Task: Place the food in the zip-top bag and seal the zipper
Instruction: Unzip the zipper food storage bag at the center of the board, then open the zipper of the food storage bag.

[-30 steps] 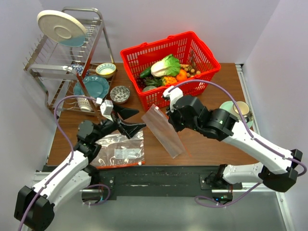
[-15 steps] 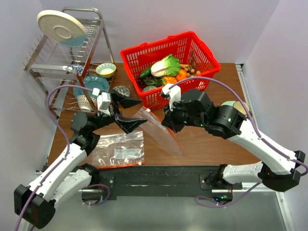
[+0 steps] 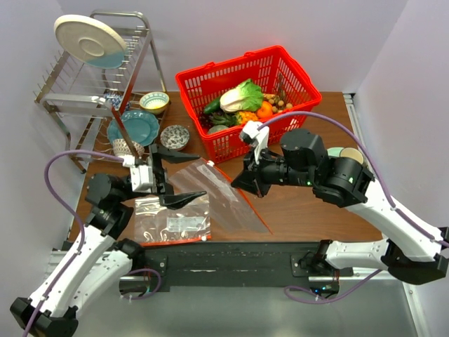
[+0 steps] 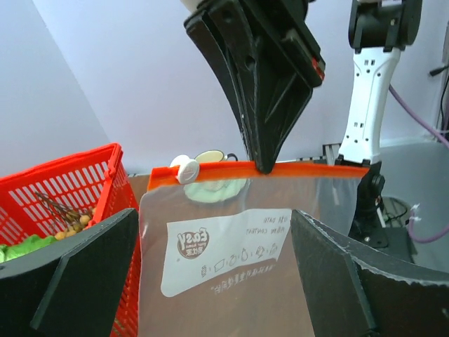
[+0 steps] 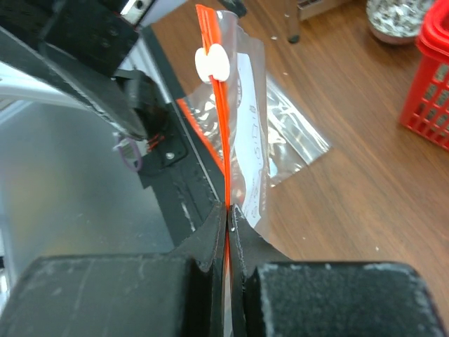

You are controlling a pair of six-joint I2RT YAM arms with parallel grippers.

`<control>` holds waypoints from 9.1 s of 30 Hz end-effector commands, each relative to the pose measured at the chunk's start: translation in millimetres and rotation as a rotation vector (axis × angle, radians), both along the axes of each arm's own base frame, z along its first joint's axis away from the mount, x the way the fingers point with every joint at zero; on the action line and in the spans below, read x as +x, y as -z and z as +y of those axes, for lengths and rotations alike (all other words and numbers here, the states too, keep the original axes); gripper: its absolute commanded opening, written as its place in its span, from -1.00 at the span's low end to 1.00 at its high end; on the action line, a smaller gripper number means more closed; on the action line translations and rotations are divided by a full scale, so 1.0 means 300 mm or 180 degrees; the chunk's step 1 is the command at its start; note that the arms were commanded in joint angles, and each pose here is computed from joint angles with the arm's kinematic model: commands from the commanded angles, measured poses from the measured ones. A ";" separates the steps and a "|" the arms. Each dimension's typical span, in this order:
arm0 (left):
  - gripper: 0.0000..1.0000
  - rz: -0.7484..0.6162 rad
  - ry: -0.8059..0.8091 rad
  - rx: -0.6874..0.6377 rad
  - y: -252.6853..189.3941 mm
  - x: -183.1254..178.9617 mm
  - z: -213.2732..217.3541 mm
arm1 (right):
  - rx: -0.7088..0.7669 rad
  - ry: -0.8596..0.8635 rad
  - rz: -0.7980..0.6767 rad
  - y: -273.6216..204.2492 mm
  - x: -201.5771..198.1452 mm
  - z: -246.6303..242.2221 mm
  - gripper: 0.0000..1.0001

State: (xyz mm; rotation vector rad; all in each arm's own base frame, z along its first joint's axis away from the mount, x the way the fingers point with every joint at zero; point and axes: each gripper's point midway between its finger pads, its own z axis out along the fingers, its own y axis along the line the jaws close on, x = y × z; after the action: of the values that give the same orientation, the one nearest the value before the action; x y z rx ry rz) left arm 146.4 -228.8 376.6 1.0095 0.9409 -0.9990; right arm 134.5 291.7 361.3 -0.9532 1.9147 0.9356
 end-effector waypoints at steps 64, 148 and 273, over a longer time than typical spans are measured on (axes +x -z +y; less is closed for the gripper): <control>-0.32 -0.0011 0.0421 0.0371 0.131 -0.041 -0.028 | -0.0090 -0.0346 -0.0027 0.071 -0.043 0.002 -1.00; -1.00 0.1289 0.0112 0.0607 0.176 0.143 -0.075 | 0.0350 -0.0444 -0.1696 0.027 0.116 0.216 -0.03; -1.00 0.0973 -0.0369 0.0397 0.131 0.204 0.020 | 0.0173 0.0324 -0.1079 0.202 0.123 0.040 -0.10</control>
State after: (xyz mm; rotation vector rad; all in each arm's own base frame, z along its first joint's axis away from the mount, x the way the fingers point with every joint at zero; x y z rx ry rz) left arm 210.0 -222.4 327.7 0.8934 1.3625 -1.0202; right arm 165.1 296.1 273.9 -0.9266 1.7018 0.7147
